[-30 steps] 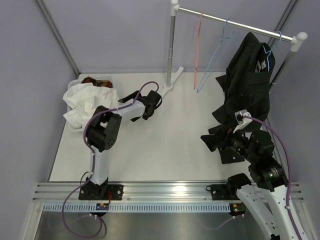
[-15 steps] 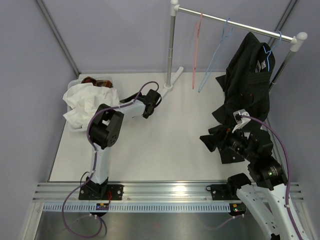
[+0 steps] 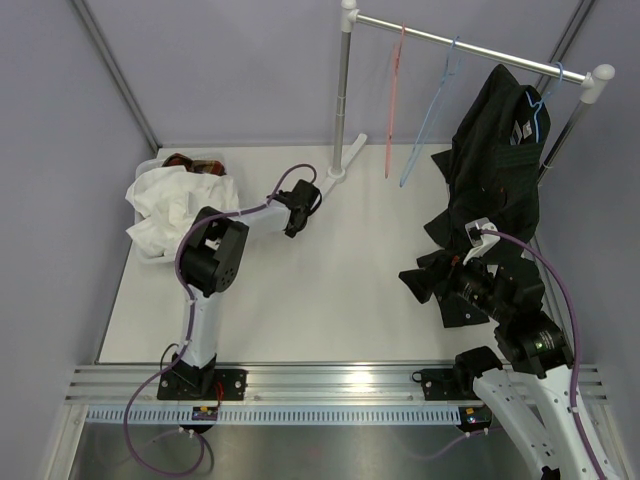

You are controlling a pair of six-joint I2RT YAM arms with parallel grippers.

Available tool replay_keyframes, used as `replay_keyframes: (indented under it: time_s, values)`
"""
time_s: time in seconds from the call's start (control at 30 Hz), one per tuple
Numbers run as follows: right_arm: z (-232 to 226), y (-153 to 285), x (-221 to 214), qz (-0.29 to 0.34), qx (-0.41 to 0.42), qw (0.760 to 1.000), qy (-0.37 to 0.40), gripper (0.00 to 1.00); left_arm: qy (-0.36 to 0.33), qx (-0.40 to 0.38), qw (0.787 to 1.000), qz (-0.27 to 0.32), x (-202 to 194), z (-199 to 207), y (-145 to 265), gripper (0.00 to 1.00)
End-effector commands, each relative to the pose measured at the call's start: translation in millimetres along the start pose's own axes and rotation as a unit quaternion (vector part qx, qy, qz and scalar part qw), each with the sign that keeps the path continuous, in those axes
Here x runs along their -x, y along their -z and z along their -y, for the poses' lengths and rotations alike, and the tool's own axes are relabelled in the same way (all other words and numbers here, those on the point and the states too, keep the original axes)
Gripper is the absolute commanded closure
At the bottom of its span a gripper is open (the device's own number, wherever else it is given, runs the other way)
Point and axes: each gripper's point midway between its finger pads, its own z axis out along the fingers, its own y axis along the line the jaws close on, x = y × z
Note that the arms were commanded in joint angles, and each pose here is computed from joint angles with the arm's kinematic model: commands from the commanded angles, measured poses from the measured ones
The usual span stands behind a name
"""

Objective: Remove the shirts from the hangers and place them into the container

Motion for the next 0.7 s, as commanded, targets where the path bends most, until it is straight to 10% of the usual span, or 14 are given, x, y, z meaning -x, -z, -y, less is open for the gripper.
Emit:
replay_keyframes:
  time_s: [0.0, 0.67]
  values:
    - [-6, -2, 5, 0.009, 0.016, 1.000, 0.003, 0.01, 0.017, 0.017, 1.000, 0.006, -3, -18, 9, 1.00]
    - [-4, -1, 4, 0.007, 0.012, 1.000, 0.002, 0.01, 0.333, 0.097, 0.935, 0.077, -30, -179, 70, 1.00]
